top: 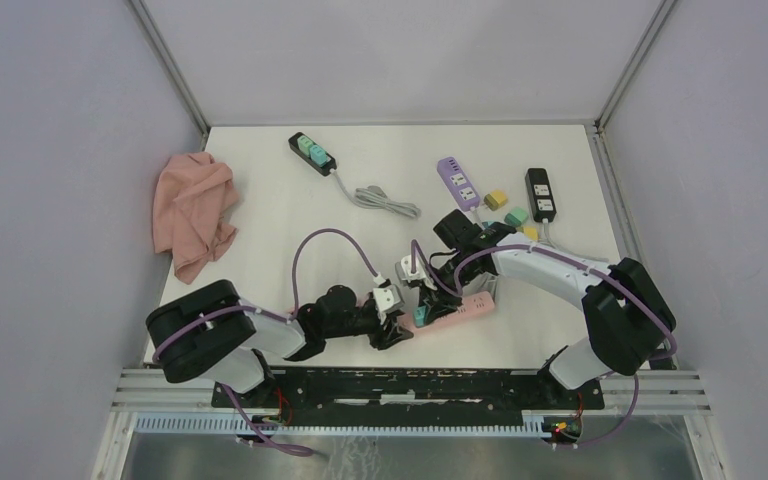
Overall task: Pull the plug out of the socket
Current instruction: Remove the plug from the socket.
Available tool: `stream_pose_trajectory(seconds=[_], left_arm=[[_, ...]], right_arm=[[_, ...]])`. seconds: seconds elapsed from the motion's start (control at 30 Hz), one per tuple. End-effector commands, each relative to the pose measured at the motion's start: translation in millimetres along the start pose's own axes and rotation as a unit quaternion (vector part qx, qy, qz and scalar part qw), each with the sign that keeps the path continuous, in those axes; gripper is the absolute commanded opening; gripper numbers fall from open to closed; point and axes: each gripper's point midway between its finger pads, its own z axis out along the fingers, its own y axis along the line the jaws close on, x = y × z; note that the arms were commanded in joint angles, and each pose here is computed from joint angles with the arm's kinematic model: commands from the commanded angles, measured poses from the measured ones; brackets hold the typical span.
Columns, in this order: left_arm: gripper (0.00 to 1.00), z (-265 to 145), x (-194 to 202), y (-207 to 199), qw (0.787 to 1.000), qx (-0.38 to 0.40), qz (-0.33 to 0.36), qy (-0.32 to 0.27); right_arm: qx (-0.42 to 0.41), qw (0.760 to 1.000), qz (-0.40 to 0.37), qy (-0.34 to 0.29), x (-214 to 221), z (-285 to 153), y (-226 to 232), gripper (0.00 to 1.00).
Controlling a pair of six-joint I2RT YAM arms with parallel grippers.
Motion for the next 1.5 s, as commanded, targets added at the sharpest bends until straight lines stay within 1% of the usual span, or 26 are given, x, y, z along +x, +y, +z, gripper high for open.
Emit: stream_pose_trajectory(seconds=[0.0, 0.1, 0.2, 0.23, 0.3, 0.4, 0.47, 0.53, 0.6, 0.67, 0.73, 0.77, 0.87, 0.93, 1.0, 1.1, 1.17, 1.23, 1.3, 1.37, 1.47], left_arm=[[0.03, -0.5, -29.6, 2.5, 0.998, -0.009, 0.022, -0.05], [0.03, 0.8, -29.3, 2.6, 0.999, -0.008, 0.018, -0.05], [0.03, 7.0, -30.4, 2.1, 0.999, -0.002, 0.014, -0.048], [0.03, 9.0, -31.2, 1.9, 0.999, 0.0, 0.013, -0.048], [0.03, 10.9, -31.4, 3.1, 0.999, -0.002, 0.011, -0.048], [0.03, 7.4, -27.7, 4.2, 0.999, -0.008, 0.01, -0.047], [0.03, 3.1, -22.7, 5.0, 0.999, -0.014, 0.011, -0.043], [0.03, 0.9, -19.8, 5.3, 0.999, -0.016, 0.013, -0.041], [0.03, 0.1, -19.8, 5.8, 0.999, -0.017, 0.015, -0.04], [0.03, 0.6, -20.4, 6.1, 0.999, -0.018, 0.015, -0.041], [0.03, 2.2, -21.7, 6.0, 0.999, -0.016, 0.015, -0.041], [0.03, 3.8, -23.3, 5.9, 0.999, -0.015, 0.014, -0.043], [0.03, 9.2, -26.9, 4.7, 0.999, -0.008, 0.008, -0.045], [0.03, 11.2, -26.7, 4.9, 0.999, -0.007, 0.006, -0.044], [0.03, 11.3, -25.7, 4.9, 0.999, -0.007, 0.007, -0.044], [0.03, 9.4, -22.1, 5.0, 0.999, -0.008, 0.006, -0.041], [0.03, 7.9, -20.8, 4.5, 0.999, -0.008, 0.006, -0.04], [0.03, 7.1, -20.6, 4.7, 0.999, -0.009, 0.006, -0.04], [0.03, 7.6, -21.1, 4.7, 0.999, -0.008, 0.007, -0.04], [0.03, 8.8, -22.7, 5.0, 0.999, -0.008, 0.007, -0.042], [0.03, 10.7, -26.6, 4.1, 0.999, -0.005, 0.002, -0.048]], right_arm=[[-0.008, 1.0, -0.007, -0.016, -13.6, -2.2, 4.4, 0.0], [-0.019, 0.998, -0.001, -0.052, -35.3, 9.2, 12.7, 0.0], [0.012, 0.996, 0.038, -0.078, -56.7, 18.7, 0.9, 0.0], [0.029, 0.995, 0.057, -0.078, -57.1, 18.8, -7.7, 0.0], [0.061, 0.994, 0.069, -0.067, -47.3, 11.9, -23.1, 0.0], [0.084, 0.99, 0.083, -0.073, -28.7, -15.6, -37.4, 0.0], [0.078, 0.993, 0.06, -0.063, -17.4, -29.3, -31.7, 0.0], [0.049, 0.997, 0.021, -0.062, -14.5, -32.6, -15.7, 0.0], [0.003, 0.996, -0.017, -0.085, -20.9, -30.1, 5.3, 0.0], [-0.034, 0.995, -0.035, -0.087, -27.8, -19.7, 23.0, 0.0], [-0.053, 0.994, -0.038, -0.084, -38.4, -5.8, 32.4, 0.0], [-0.05, 0.994, -0.034, -0.093, -48.5, -0.8, 29.2, 0.0], [-0.025, 0.994, 0.023, -0.105, -66.9, 2.5, 12.0, 0.0], [0.005, 0.995, 0.031, -0.09, -59.1, -3.9, -2.3, 0.0], [0.033, 0.994, 0.049, -0.091, -45.0, -17.8, -16.3, 0.0], [0.043, 0.996, 0.042, -0.067, -22.8, -40.5, -19.9, 0.0], [0.031, 0.998, 0.03, -0.049, -15.9, -50.3, -13.1, 0.0], [-0.009, 0.998, 0.007, -0.06, -18.7, -50.9, 4.1, 0.0], [-0.058, 0.995, -0.026, -0.079, -24.6, -44.4, 26.0, 0.0], [-0.094, 0.992, -0.049, -0.074, -30.6, -32.1, 39.5, 0.0], [-0.106, 0.991, -0.033, -0.078, -45.4, -19.5, 42.5, 0.0]])
